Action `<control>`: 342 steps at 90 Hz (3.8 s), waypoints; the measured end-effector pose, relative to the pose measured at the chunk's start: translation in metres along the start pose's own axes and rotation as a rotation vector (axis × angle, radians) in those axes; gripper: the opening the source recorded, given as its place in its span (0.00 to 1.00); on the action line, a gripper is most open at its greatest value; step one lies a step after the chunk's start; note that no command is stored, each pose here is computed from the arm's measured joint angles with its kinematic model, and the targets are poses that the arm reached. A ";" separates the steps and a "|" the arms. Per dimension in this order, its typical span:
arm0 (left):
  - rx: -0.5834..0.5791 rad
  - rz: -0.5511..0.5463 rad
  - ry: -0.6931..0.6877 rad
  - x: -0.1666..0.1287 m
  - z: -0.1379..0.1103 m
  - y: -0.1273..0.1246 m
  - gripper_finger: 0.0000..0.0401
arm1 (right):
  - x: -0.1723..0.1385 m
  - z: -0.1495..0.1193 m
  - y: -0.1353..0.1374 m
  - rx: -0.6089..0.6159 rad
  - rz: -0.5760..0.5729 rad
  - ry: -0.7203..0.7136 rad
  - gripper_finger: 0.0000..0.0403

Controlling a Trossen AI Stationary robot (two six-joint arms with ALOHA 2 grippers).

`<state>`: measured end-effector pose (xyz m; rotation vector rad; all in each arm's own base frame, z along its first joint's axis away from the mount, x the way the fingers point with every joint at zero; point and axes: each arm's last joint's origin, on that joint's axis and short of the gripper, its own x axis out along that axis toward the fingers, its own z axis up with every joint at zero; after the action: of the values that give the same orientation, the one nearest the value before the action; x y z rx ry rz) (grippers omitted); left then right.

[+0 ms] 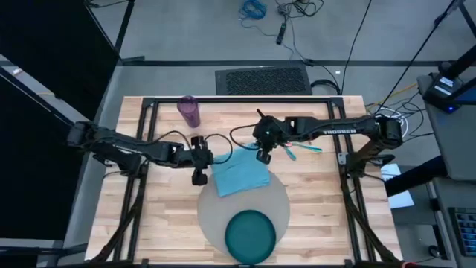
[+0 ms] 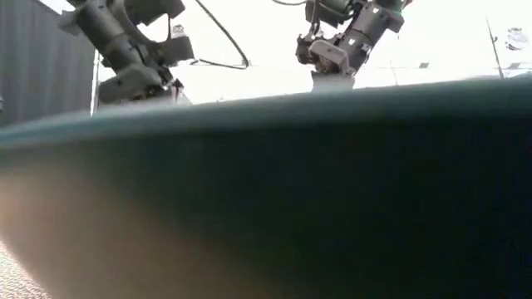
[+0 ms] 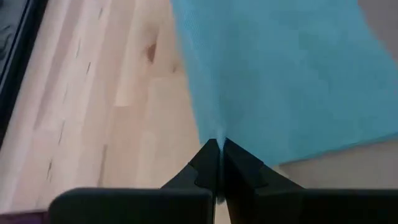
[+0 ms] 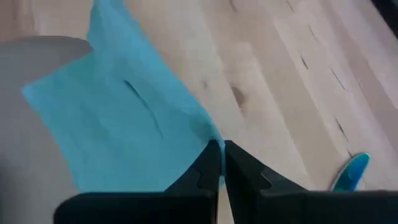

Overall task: Set table place
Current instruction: Fold the blue table napkin, then move the blue table napkin to the left of the placemat

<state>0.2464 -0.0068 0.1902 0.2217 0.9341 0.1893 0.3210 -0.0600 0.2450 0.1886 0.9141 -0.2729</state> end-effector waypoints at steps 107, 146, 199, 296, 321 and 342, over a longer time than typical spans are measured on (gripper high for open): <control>-0.023 -0.373 -0.041 0.028 0.005 -0.067 0.00 | 0.020 -0.059 0.049 0.125 0.127 0.185 0.00; -0.037 -0.458 -0.043 0.029 0.006 -0.071 0.00 | 0.018 -0.067 0.058 0.143 0.147 0.248 0.12; -0.028 -0.496 -0.148 0.013 0.031 -0.066 0.25 | 0.017 -0.066 0.059 0.129 0.149 0.236 0.35; -0.032 -0.435 -0.007 0.059 0.021 -0.033 0.26 | 0.022 -0.099 0.091 0.172 0.228 0.269 0.35; -0.015 -0.428 0.026 0.069 0.020 -0.036 0.21 | 0.028 -0.113 0.087 0.214 0.210 0.288 0.20; -0.013 -0.424 0.049 0.072 0.017 -0.036 0.03 | 0.031 -0.117 0.086 0.212 0.218 0.277 0.01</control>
<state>0.3043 -0.0252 0.1343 0.0038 1.0074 -0.1908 0.2779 0.0490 0.1545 0.5283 1.1282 -0.1424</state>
